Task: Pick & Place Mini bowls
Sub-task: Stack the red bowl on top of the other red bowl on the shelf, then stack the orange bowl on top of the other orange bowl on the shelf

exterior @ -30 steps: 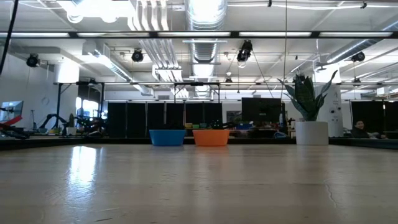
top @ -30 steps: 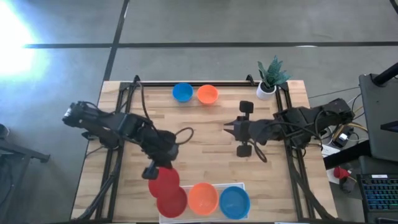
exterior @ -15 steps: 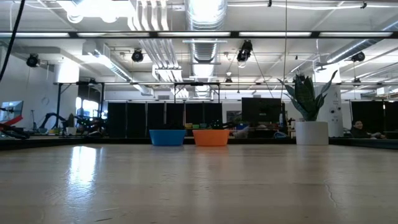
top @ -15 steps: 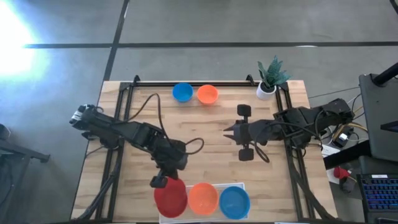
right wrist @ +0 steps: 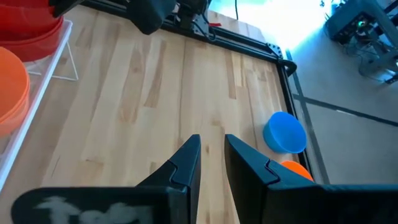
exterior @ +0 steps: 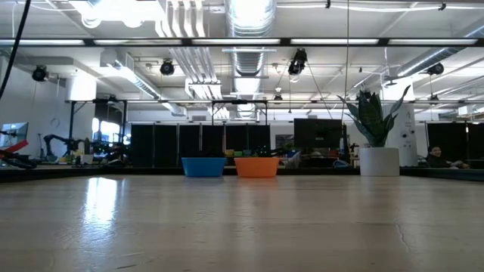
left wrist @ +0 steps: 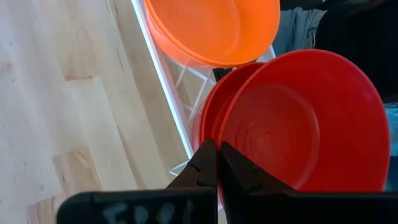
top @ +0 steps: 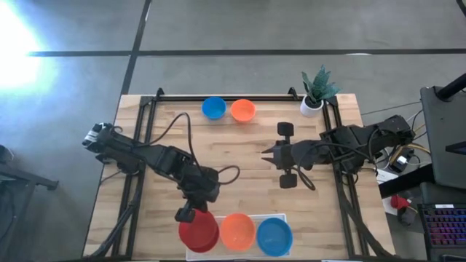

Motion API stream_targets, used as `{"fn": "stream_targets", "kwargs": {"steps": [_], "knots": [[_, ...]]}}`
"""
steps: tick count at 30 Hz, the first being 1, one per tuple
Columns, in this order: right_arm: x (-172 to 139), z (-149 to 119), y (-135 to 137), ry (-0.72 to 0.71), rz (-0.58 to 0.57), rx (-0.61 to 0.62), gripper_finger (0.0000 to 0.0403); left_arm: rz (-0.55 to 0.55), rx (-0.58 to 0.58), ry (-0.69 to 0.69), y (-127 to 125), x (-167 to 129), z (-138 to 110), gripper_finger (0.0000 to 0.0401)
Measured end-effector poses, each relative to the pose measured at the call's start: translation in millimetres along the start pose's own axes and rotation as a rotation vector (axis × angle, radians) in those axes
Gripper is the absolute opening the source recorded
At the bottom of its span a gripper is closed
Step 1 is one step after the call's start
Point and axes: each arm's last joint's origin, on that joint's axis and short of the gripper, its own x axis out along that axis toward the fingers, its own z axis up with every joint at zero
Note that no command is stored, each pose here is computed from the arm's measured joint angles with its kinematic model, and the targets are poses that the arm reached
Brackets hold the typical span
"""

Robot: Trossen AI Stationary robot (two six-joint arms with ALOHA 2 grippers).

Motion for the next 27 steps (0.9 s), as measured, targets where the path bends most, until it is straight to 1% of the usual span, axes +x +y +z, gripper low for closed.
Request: {"fn": "stream_targets", "kwargs": {"steps": [8,15,19,24,27], "knots": [[0,0,0,0.000,0.000,0.001,0.0068,0.003,0.015,-0.001,0,1,0,0.0006],[0,0,0,0.000,0.000,0.000,0.0068,0.001,0.020,-0.004,-1,1,0,0.0057],[0,0,0,0.000,0.000,0.000,0.0068,0.001,0.021,-0.006,-1,1,1,0.0076],[0,0,0,0.001,-0.004,0.000,0.0068,0.006,0.054,-0.022,-2,-12,4,0.0080],[0,0,-2,0.001,-0.056,0.037,0.0068,0.022,0.029,-0.010,1,-24,5,0.0080]]}}
